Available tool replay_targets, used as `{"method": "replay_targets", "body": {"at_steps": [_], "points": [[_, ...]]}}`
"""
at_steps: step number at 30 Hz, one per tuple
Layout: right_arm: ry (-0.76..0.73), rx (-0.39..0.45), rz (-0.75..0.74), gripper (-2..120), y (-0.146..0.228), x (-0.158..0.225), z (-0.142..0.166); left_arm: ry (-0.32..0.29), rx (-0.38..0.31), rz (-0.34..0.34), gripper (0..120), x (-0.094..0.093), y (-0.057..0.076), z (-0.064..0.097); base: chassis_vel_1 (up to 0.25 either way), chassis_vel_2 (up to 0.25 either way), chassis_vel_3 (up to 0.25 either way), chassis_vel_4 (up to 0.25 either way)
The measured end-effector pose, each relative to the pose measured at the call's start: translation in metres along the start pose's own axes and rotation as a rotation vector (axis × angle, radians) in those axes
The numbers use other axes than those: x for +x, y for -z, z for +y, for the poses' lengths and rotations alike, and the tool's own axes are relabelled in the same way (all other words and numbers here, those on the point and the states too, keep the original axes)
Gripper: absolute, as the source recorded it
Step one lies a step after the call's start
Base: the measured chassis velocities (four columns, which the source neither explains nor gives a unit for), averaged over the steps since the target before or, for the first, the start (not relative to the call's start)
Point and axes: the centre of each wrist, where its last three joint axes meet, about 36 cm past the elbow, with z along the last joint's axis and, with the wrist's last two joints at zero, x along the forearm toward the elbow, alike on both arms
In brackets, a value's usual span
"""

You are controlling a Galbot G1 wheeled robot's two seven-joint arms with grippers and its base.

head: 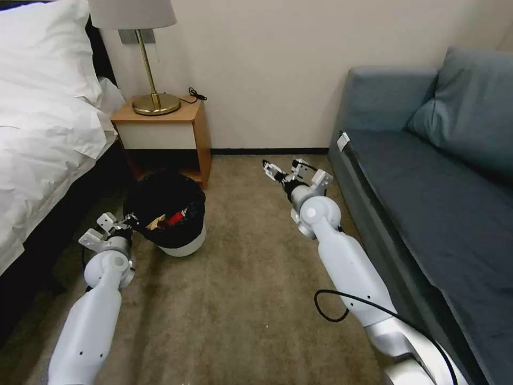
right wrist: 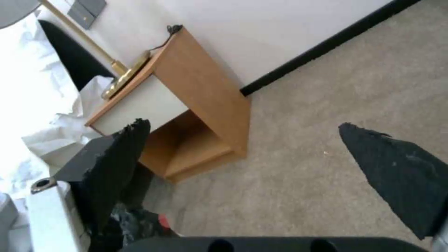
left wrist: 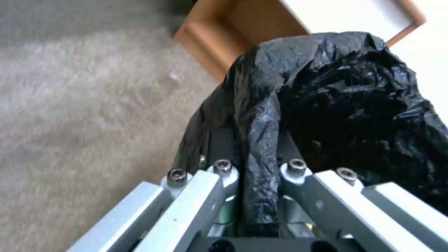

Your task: Pick up the trash bin, then pick up the garbage on the floor and place it into the trash bin.

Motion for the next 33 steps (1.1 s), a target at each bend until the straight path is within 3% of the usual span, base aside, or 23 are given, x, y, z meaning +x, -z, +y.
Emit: {"method": "replay_targets", "body": {"at_steps": [3,16,25,31,33], "points": [[-0.001,0.007,-0.003,100,-0.004,0.002,-0.004,0.025,-0.02,0.013,4,-0.003,-0.009,0.005,0.0,0.0,0.0,0.0],[-0.016,0.001,0.007,100,-0.02,0.011,-0.017,0.056,-0.102,0.038,5,-0.003,-0.017,0.021,0.0,0.0,0.0,0.0],[-0.022,0.007,0.012,100,-0.024,0.013,-0.021,0.055,-0.106,0.046,32,0.001,-0.022,0.021,0.0,0.0,0.0,0.0],[-0.032,0.024,0.026,100,-0.035,0.015,-0.023,0.067,-0.139,0.033,61,0.012,-0.012,0.026,0.0,0.0,0.0,0.0],[-0.032,0.026,0.028,100,-0.036,0.015,-0.023,0.066,-0.147,0.026,64,0.014,-0.008,0.027,0.0,0.0,0.0,0.0]]}}
